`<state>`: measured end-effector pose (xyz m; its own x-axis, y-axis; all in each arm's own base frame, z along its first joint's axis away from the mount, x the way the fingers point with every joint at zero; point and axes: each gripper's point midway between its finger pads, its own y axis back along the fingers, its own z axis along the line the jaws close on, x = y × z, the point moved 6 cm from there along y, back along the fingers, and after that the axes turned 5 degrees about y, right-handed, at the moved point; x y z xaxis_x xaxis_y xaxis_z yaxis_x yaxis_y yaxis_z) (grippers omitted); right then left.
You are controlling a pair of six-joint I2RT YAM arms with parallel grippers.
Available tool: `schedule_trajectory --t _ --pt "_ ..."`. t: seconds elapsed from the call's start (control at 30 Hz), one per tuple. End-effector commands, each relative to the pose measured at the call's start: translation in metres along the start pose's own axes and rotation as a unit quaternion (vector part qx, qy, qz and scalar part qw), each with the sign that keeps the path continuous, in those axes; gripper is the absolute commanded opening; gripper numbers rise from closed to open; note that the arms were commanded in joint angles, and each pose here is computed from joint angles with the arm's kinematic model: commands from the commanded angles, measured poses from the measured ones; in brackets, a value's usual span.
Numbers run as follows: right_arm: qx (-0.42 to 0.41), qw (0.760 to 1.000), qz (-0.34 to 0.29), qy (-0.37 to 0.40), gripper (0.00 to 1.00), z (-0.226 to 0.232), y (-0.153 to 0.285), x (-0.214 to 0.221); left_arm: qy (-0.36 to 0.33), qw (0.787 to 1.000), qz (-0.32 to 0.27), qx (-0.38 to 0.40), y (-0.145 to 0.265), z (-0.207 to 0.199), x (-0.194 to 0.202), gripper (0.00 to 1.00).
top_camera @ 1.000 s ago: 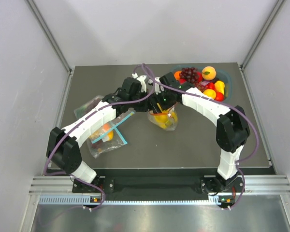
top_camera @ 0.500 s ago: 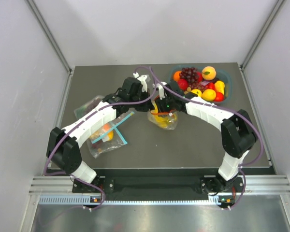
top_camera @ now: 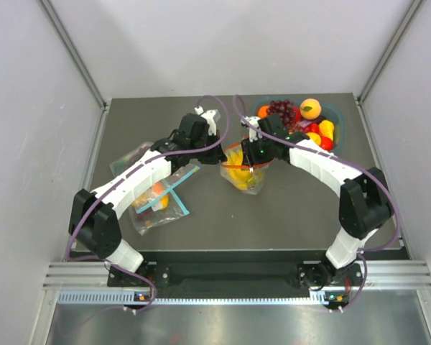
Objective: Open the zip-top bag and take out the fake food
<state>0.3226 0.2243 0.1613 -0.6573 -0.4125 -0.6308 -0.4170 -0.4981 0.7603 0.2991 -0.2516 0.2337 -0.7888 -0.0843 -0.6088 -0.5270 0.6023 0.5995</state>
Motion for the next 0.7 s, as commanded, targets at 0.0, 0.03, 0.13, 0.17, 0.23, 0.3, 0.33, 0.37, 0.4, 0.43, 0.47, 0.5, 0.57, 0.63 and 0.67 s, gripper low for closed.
schedule_trajectory --t 0.0,0.03,0.13,0.17,0.23,0.3,0.33,0.37,0.4,0.43,0.47,0.5,0.57,0.63,0.67 --pt "-0.023 0.998 -0.053 -0.01 0.05 0.006 0.056 -0.03 -0.01 0.999 -0.034 -0.002 0.007 0.003 -0.013 0.0" --pt "-0.028 0.998 -0.061 -0.013 0.04 0.007 0.062 -0.034 -0.011 0.999 -0.031 -0.003 0.006 0.004 -0.011 0.0" --pt "-0.037 0.995 -0.086 -0.043 0.04 0.005 0.08 -0.042 -0.011 1.0 -0.025 -0.002 0.005 0.006 -0.007 0.0" --pt "-0.05 0.993 -0.092 -0.058 0.04 0.008 0.083 -0.044 -0.01 1.0 -0.026 0.001 0.005 0.005 -0.007 0.0" --pt "-0.065 0.989 -0.109 -0.073 0.03 0.01 0.091 -0.05 -0.01 1.0 -0.023 0.002 0.004 0.006 -0.005 0.0" --pt "-0.091 0.983 -0.125 -0.096 0.02 0.015 0.098 -0.056 -0.01 1.0 -0.022 -0.002 0.002 0.008 -0.004 0.0" --pt "-0.1 0.981 -0.128 -0.104 0.02 0.016 0.1 -0.058 -0.01 1.0 -0.021 -0.003 0.002 0.009 -0.003 0.0" --pt "-0.122 0.977 -0.127 -0.12 0.01 0.02 0.104 -0.06 -0.01 1.0 -0.021 -0.004 0.002 0.009 -0.003 0.0" --pt "-0.129 0.975 -0.129 -0.13 0.01 0.019 0.106 -0.061 -0.01 1.0 -0.021 -0.004 0.001 0.009 -0.003 0.0" --pt "-0.14 0.972 -0.129 -0.136 0.01 0.02 0.109 -0.062 -0.009 1.0 -0.02 -0.004 0.001 0.01 -0.002 0.0" --pt "-0.162 0.967 -0.124 -0.15 0.01 0.023 0.112 -0.061 -0.009 1.0 -0.022 -0.004 0.002 0.009 -0.003 0.0" --pt "-0.169 0.965 -0.128 -0.155 0.01 0.021 0.116 -0.062 -0.009 1.0 -0.023 -0.004 0.001 0.009 -0.003 0.0" --pt "-0.199 0.956 -0.133 -0.168 0.01 0.025 0.125 -0.064 -0.008 1.0 -0.022 -0.003 0.001 0.009 -0.002 0.0" --pt "-0.223 0.948 -0.144 -0.173 0.01 0.025 0.133 -0.067 -0.006 1.0 -0.025 -0.004 0.001 0.01 -0.003 0.0" --pt "-0.234 0.943 -0.147 -0.186 0.01 0.026 0.137 -0.069 -0.005 1.0 -0.025 -0.005 0.001 0.01 -0.002 0.0"
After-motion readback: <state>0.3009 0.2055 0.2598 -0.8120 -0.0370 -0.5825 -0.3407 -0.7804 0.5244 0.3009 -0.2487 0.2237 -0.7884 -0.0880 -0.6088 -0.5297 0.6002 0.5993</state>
